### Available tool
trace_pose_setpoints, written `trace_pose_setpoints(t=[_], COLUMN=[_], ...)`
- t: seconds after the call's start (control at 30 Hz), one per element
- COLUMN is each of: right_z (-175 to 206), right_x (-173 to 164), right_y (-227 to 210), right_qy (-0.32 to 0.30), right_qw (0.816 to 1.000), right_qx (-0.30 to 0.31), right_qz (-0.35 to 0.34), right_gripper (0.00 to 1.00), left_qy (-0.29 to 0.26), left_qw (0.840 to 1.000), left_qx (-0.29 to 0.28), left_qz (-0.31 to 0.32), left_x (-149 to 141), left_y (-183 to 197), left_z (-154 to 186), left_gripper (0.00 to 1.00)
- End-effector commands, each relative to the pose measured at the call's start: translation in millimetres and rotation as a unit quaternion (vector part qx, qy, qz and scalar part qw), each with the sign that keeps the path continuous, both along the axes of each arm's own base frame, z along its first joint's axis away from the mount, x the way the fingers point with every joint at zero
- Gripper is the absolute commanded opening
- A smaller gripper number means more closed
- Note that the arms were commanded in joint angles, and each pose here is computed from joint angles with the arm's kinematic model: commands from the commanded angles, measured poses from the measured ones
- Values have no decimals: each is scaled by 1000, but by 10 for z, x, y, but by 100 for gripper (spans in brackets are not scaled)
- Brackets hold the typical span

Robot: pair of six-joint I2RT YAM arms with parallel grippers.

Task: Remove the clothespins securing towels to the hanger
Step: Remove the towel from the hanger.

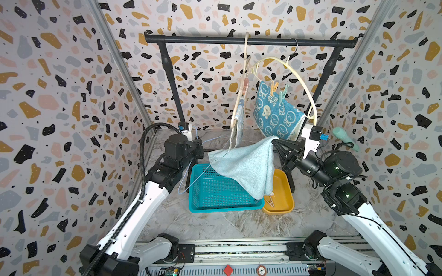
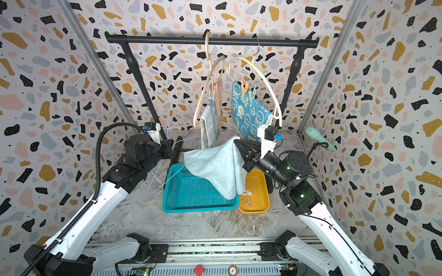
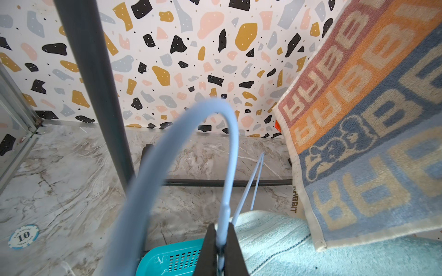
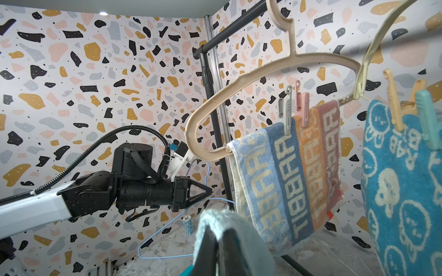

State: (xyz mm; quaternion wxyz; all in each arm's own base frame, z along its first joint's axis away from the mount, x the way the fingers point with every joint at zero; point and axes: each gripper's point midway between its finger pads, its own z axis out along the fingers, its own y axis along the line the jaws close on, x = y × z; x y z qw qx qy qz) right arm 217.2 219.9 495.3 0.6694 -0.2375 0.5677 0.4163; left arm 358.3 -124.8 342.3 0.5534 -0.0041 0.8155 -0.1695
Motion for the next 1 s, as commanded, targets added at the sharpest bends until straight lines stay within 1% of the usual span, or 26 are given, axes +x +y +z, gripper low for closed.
trace_pose_setpoints(t=[0.0,0.4,0.63,0.77,0.97], right_z=[316,565,587,596,565], right_x=[-153,-270,-296,-338,-365], right_y=[-71,-94,-61,-38,34], right_qy=[-37,-65,-65,-68,-64], right_qw=[999,997,997,996,995], right_qx=[21,23,19,18,14], right_qz=[9,21,33,47,71], right_gripper=[0,0,0,0,0], left_qy=[-15,-24,-30,-33,-40], left_qw=[1000,999,999,999,999], left_qx=[6,13,21,26,24], left_qz=[8,18,22,15,-3], left_x=[-20,-33,-82,-147,-263], left_y=[62,114,155,164,144], left_z=[62,98,156,197,344], left_gripper=[0,0,0,0,0])
